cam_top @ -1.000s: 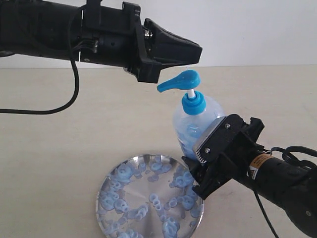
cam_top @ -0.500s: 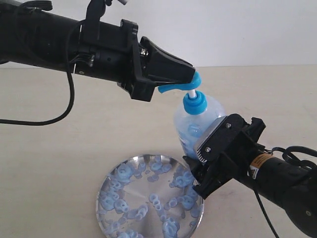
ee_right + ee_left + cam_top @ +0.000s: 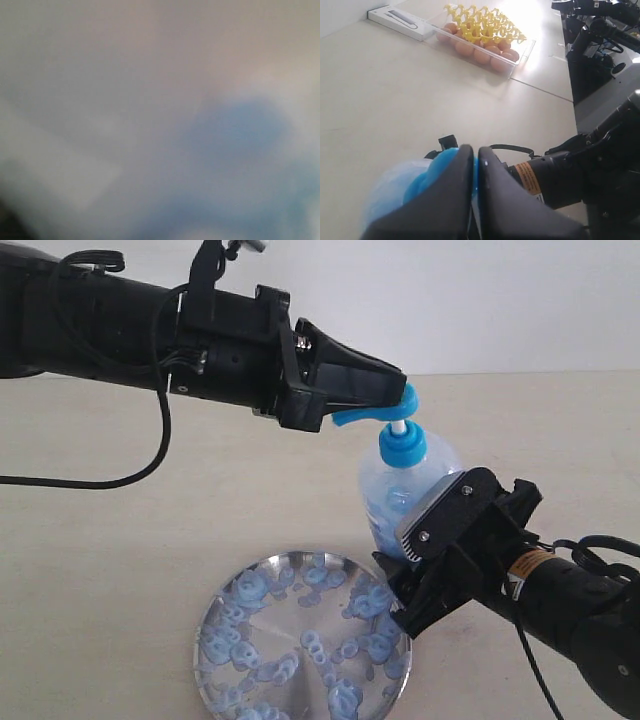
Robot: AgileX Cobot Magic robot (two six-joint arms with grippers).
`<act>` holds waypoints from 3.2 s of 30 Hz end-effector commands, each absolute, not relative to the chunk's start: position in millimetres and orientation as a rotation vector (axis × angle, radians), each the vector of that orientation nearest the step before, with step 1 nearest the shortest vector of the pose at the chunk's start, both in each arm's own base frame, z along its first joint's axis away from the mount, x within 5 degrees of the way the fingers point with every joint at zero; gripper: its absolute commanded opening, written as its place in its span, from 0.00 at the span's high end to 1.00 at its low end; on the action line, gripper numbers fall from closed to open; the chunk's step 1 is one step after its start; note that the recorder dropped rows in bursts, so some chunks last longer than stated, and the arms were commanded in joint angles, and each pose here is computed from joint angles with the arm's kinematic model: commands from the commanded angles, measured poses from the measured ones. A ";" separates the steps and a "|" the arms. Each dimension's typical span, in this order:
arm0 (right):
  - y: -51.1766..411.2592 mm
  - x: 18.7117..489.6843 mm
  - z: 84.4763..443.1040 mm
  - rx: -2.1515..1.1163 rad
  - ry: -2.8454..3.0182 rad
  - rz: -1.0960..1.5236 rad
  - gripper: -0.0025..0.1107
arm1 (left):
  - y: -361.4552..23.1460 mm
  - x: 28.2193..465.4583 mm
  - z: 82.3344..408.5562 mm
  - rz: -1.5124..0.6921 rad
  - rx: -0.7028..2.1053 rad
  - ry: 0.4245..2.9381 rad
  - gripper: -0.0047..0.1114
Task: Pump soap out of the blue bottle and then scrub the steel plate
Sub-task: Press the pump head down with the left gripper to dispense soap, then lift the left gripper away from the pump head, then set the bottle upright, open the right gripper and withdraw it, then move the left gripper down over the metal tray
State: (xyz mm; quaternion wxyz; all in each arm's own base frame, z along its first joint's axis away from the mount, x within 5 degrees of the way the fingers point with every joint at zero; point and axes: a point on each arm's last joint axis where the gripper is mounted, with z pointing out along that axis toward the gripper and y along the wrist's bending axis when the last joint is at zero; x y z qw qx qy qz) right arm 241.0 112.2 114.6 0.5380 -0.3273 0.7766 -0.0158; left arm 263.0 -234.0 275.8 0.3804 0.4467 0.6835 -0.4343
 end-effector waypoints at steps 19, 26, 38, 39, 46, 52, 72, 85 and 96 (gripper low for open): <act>112.5 240.5 114.3 -0.801 1.834 -0.036 0.97 | -239.1 273.5 266.1 -0.965 1.162 1.569 0.92; 112.0 240.8 114.5 -0.755 1.851 -0.014 0.97 | -222.7 249.6 316.9 -0.835 1.195 1.369 0.92; 107.3 243.0 115.5 -0.581 1.901 0.022 0.06 | -165.2 187.4 357.5 -0.611 1.028 1.357 0.92; 107.1 242.8 115.2 -0.580 1.905 0.021 0.06 | -159.2 180.3 355.2 -0.601 1.011 1.369 0.92; 107.3 244.2 118.4 -0.568 1.868 0.020 0.06 | -113.8 152.5 335.1 -0.377 0.813 1.504 0.92; 107.3 244.2 134.6 -0.543 1.808 0.029 0.06 | -91.0 131.8 321.1 -0.312 0.724 1.531 0.92; 34.3 43.4 314.0 -0.295 1.836 0.607 0.98 | -44.2 89.5 309.0 -0.440 0.266 1.543 0.92; 29.0 62.6 268.6 -0.372 1.287 0.260 0.95 | -64.0 83.4 306.6 -0.644 0.410 1.530 0.92; 40.4 95.7 197.2 0.004 1.760 0.581 0.95 | -101.1 115.5 259.7 -0.758 0.571 1.827 0.92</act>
